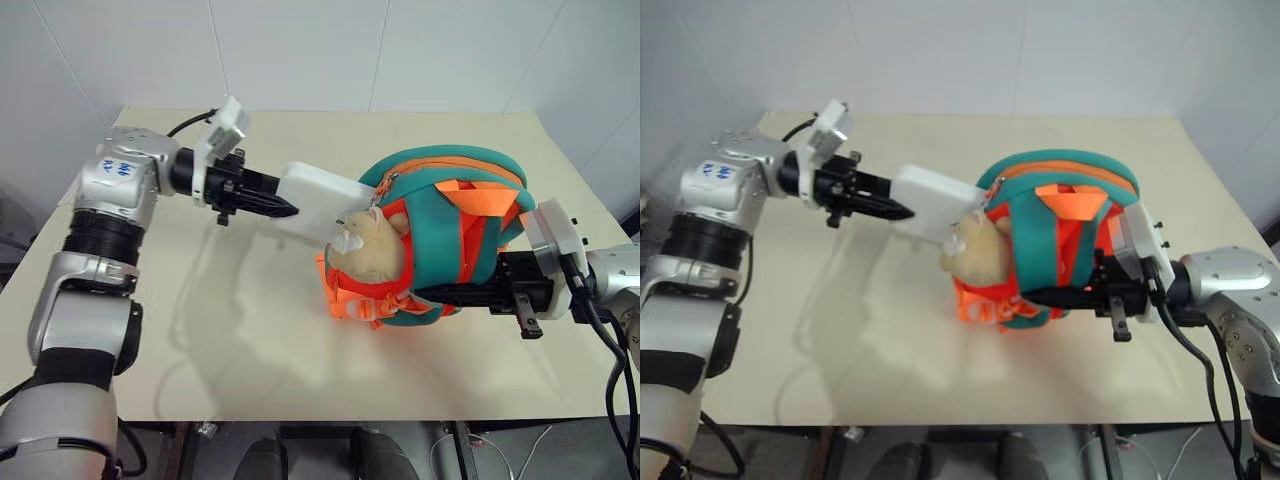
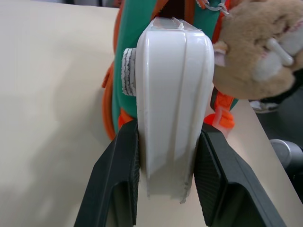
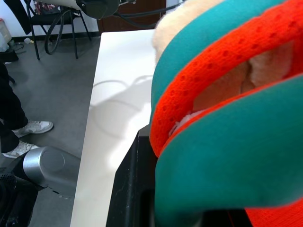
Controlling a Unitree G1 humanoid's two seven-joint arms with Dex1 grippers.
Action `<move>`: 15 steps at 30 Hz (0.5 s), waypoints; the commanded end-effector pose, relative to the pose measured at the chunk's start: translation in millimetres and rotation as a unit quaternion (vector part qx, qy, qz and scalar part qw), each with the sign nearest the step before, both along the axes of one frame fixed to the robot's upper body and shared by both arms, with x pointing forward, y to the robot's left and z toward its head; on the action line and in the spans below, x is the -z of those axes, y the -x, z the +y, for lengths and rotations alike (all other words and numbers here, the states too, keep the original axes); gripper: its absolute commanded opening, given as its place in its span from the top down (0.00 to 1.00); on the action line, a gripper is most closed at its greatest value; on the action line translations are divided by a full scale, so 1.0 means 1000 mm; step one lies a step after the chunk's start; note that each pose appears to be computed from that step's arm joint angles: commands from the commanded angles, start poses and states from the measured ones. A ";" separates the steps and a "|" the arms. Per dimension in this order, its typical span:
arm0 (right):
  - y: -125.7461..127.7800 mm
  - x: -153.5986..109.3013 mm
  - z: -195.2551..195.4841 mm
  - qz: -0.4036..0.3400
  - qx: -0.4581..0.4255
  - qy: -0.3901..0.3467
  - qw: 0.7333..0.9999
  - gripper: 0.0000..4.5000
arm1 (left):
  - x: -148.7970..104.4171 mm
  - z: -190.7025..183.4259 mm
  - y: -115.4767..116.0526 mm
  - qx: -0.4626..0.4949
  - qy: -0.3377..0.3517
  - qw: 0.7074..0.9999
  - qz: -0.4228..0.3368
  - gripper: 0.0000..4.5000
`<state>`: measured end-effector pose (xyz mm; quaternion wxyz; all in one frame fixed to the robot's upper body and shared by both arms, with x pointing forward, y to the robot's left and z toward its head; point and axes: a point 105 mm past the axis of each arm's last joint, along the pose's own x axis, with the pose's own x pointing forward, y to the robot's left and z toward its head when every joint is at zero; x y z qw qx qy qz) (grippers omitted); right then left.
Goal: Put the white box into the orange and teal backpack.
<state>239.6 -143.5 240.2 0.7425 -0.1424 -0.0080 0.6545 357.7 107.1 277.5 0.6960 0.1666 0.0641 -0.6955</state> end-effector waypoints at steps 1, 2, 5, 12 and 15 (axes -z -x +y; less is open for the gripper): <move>0.002 -0.007 0.004 -0.025 -0.007 -0.007 1.000 0.86 | -0.010 -0.021 0.002 0.032 0.000 0.999 -0.003 0.73; 0.002 -0.007 0.004 -0.025 -0.007 -0.007 1.000 0.86 | -0.010 -0.026 0.000 0.033 0.003 0.999 -0.002 0.73; 0.002 -0.007 0.005 -0.026 -0.006 -0.008 1.000 0.86 | -0.009 -0.042 0.000 0.048 0.004 0.999 0.000 0.73; 0.001 -0.006 0.006 -0.028 -0.002 -0.010 1.000 0.86 | -0.003 -0.064 -0.002 0.066 0.004 0.998 0.003 0.73; 0.002 -0.006 0.006 -0.028 0.000 -0.010 1.000 0.86 | -0.001 -0.072 -0.004 0.069 0.004 0.998 0.002 0.73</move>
